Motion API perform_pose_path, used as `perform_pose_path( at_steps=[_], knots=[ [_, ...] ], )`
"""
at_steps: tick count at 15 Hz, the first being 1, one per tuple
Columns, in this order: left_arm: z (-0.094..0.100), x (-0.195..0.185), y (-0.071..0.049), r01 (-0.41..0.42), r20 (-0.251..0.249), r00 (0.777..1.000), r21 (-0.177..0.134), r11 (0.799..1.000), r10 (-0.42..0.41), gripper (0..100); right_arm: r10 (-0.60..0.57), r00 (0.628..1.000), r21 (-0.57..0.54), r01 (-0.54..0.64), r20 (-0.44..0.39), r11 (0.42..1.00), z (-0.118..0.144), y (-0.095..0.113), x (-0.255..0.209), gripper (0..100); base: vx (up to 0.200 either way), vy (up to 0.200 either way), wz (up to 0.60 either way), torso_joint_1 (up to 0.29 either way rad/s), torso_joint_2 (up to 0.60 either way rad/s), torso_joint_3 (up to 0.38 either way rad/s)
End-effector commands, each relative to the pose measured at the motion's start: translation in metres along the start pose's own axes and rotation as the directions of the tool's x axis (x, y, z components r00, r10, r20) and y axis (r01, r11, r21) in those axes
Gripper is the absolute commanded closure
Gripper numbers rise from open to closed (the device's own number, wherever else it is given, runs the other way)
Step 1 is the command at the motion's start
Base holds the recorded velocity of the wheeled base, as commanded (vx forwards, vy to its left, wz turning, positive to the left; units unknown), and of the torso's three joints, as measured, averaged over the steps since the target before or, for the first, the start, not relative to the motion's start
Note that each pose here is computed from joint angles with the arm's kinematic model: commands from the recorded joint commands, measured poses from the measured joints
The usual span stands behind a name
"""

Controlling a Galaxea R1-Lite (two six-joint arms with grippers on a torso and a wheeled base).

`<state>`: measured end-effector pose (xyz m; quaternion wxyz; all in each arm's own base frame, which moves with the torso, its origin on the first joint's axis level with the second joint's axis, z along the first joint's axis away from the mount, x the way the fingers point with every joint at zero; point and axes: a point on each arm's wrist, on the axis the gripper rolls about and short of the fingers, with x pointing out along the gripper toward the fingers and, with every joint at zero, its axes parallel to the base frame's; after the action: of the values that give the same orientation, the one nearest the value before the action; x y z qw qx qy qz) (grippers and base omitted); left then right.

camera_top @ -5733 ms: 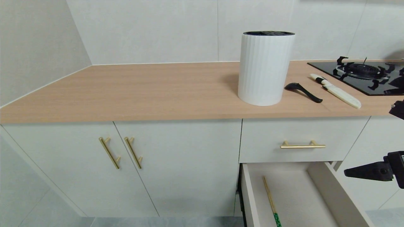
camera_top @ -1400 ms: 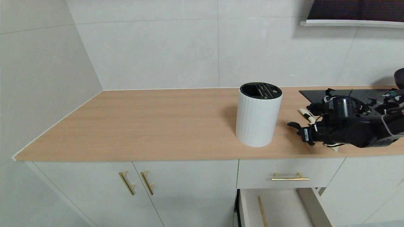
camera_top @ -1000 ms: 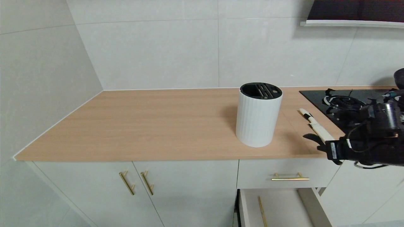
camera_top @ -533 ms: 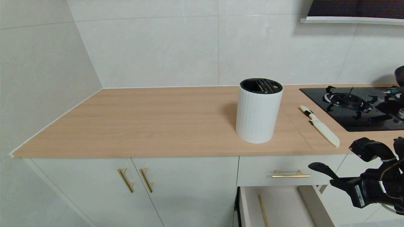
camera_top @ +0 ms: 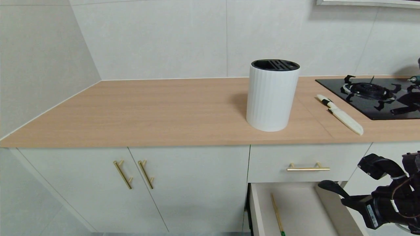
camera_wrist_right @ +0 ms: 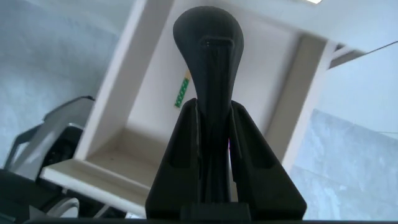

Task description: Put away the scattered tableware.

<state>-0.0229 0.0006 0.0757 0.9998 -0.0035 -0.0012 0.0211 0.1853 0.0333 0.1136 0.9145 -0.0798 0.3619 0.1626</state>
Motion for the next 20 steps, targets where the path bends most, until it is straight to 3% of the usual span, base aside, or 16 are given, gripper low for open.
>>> perform_pose_path(
  at_steps=[1, 15, 20],
  knots=[
    [0.0, 0.0, 0.0, -0.001, 0.001, 1.0, -0.001, 1.0, 0.001, 0, 0.007, 0.999, 0.003, -0.007, -0.037, 1.0, -0.003, 0.0, 0.008, 100, 0.0, 0.0, 0.0, -0.203, 0.48, 0.281],
    [0.0, 0.0, 0.0, -0.001, 0.001, 1.0, -0.001, 1.0, 0.001, 0, 0.017, 0.992, 0.019, -0.014, -0.123, 1.0, -0.008, -0.003, 0.029, 100, 0.0, 0.0, 0.0, -0.141, 0.45, 0.308],
    [0.0, 0.0, 0.0, -0.001, 0.001, 1.0, -0.001, 1.0, 0.001, 0, 0.016, 0.993, 0.02, -0.014, -0.118, 1.0, -0.007, -0.003, 0.032, 100, 0.0, 0.0, 0.0, -0.021, 0.08, 0.06]
  ],
)
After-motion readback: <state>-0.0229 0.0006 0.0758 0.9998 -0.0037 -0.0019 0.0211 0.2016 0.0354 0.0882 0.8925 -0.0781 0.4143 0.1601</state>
